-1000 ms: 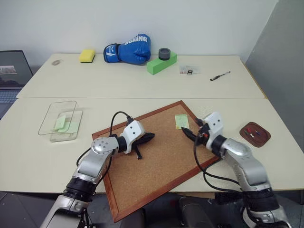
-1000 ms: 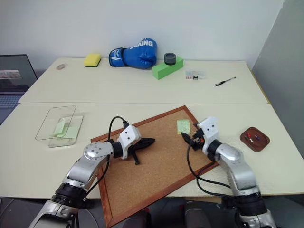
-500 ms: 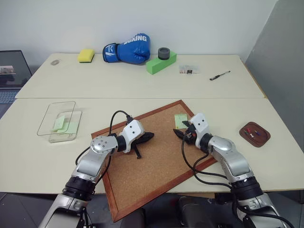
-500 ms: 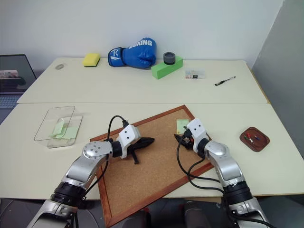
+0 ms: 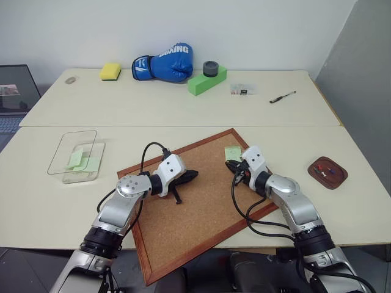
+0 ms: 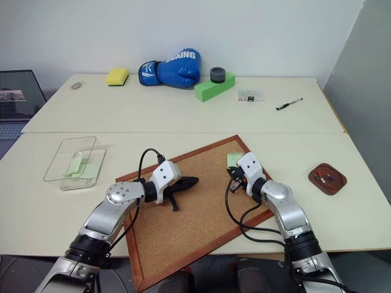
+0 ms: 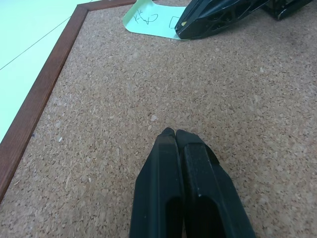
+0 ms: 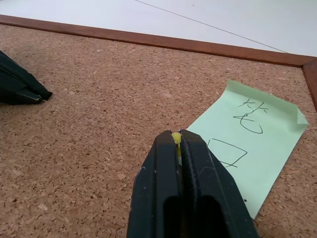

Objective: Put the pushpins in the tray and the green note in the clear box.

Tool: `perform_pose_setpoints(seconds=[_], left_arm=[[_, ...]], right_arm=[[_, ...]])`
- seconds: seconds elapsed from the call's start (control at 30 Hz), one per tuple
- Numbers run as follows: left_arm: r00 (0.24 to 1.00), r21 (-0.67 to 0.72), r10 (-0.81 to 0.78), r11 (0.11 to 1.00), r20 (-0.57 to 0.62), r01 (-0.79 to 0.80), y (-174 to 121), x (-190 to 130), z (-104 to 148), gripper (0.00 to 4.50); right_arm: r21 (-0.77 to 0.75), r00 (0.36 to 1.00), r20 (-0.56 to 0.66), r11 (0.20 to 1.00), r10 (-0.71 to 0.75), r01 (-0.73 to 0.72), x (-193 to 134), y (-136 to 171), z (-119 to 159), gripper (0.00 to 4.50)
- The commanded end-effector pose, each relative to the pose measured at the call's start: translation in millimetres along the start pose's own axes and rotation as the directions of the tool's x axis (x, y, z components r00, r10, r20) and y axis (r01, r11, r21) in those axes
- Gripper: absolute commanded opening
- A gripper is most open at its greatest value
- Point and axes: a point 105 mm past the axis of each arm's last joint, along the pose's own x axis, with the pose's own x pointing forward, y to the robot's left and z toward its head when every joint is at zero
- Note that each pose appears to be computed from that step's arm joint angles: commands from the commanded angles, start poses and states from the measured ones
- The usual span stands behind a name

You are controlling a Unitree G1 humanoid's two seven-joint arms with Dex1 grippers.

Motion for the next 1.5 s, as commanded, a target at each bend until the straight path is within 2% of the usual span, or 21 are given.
perform_pose_setpoints(seconds=[0.03, 0.43, 0.57, 0.7, 0.83, 1.03, 1.23, 1.27, 1.3, 1.5], left_arm=[[0.989, -0.055, 0.01, 0.998, -0.15, -0.019, -4.0, -7.1, -38.5, 0.05], [0.99, -0.067, 0.031, 0.997, -0.135, -0.041, -0.2, -6.9, -35.7, 0.05], [0.994, -0.078, 0.063, 0.994, -0.091, -0.07, 10.1, -8.4, -21.9, 0.05], [0.996, -0.107, 0.085, 0.99, -0.018, -0.087, 21.0, -9.6, 2.1, 0.05], [0.993, -0.169, 0.083, 0.983, 0.08, -0.068, 25.6, -10.5, 31.7, 0.76], [0.979, -0.286, 0.133, 0.955, 0.154, -0.084, 40.6, -16.5, 58.3, 1.7], [0.958, -0.411, 0.127, 0.912, 0.257, -0.011, 47.9, -20.9, 92.8, 3.06], [0.955, -0.428, 0.128, 0.904, 0.269, -0.001, 48.6, -20.7, 96.4, 3.14], [0.952, -0.442, 0.129, 0.897, 0.277, 0.008, 49.2, -20.4, 99.2, 3.44], [0.949, -0.521, 0.106, 0.851, 0.296, 0.068, 47.8, -7.6, 110.3, 4.48]], right_arm=[[-0.053, 0.995, 0.101, 0.998, -0.009, 0.014, -4.5, -4.1, 28.7, 0.03], [-0.175, 0.984, 0.168, 0.984, 0.057, -0.027, -10.4, 3.7, 62.5, 0.03], [-0.249, 0.984, 0.156, 0.967, 0.091, -0.05, -11.7, 8.0, 66.4, 0.03], [-0.315, 0.982, 0.143, 0.947, 0.12, -0.069, -12.7, 10.6, 69.9, 0.03], [-0.363, 0.98, 0.143, 0.929, 0.138, -0.077, -13.1, 11.1, 75.2, 0.0], [-0.453, 0.976, 0.144, 0.887, 0.166, -0.084, -13.7, 12.3, 85.5, 0.0], [-0.561, 0.967, 0.153, 0.823, 0.204, -0.085, -14.9, 15.8, 97.5, 0.0], [-0.578, 0.965, 0.155, 0.812, 0.21, -0.084, -15.1, 16.6, 99.4, 0.0], [-0.593, 0.964, 0.156, 0.801, 0.215, -0.083, -15.1, 17.3, 101.0, 0.0], [-0.708, 0.951, 0.159, 0.702, 0.265, -0.078, -17.5, 25.1, 111.5, 0.0]])
